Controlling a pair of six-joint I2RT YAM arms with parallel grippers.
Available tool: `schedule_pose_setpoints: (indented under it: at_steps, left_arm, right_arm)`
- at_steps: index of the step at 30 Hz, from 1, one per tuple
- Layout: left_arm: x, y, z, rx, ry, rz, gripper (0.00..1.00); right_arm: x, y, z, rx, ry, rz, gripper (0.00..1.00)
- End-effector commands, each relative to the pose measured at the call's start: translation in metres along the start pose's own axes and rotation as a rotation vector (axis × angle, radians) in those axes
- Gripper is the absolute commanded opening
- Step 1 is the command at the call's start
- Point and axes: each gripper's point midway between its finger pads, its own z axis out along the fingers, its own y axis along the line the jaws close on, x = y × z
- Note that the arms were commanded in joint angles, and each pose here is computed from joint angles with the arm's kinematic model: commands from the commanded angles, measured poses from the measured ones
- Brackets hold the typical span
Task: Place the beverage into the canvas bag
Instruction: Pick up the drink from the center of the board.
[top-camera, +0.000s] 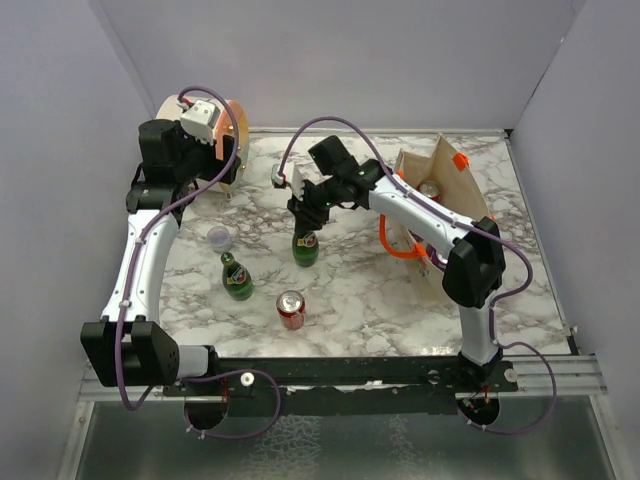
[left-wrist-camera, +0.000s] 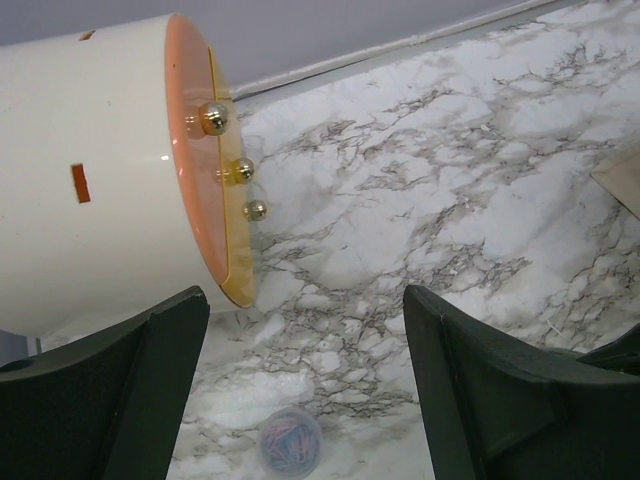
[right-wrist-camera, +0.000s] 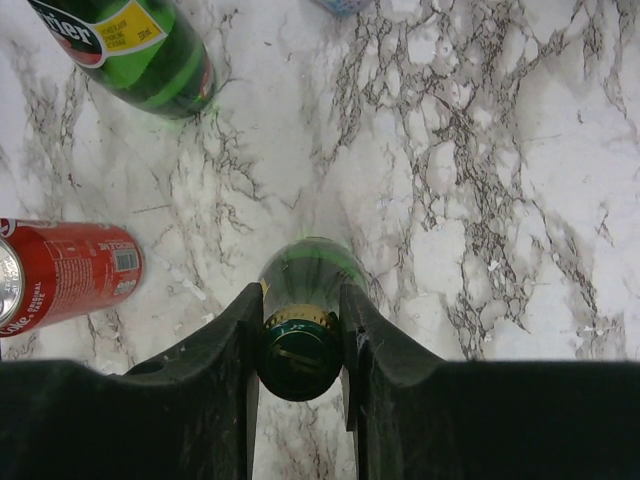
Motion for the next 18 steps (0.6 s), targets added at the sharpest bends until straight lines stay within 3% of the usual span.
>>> schedule_pose_setpoints:
  at_steps: [1,9,18]
  left_arm:
    - [-0.005,-0.009,0.007,0.076,-0.026,0.029,0.8]
    - [-0.009,-0.016,0.017,0.106,-0.03,0.031,0.77]
    - [0.011,-0.049,0.039,0.24,0.021,0.088,0.75]
  right_arm:
    - [-0.051,-0.011,-0.028,0.087,-0.096,-0.043,0.02]
    - [-0.09,-0.017,-0.098,0.232,-0.174,-0.03,0.01]
    - [-0.116,-0.015,-0.209,0.448,-0.273,-0.047,0.01]
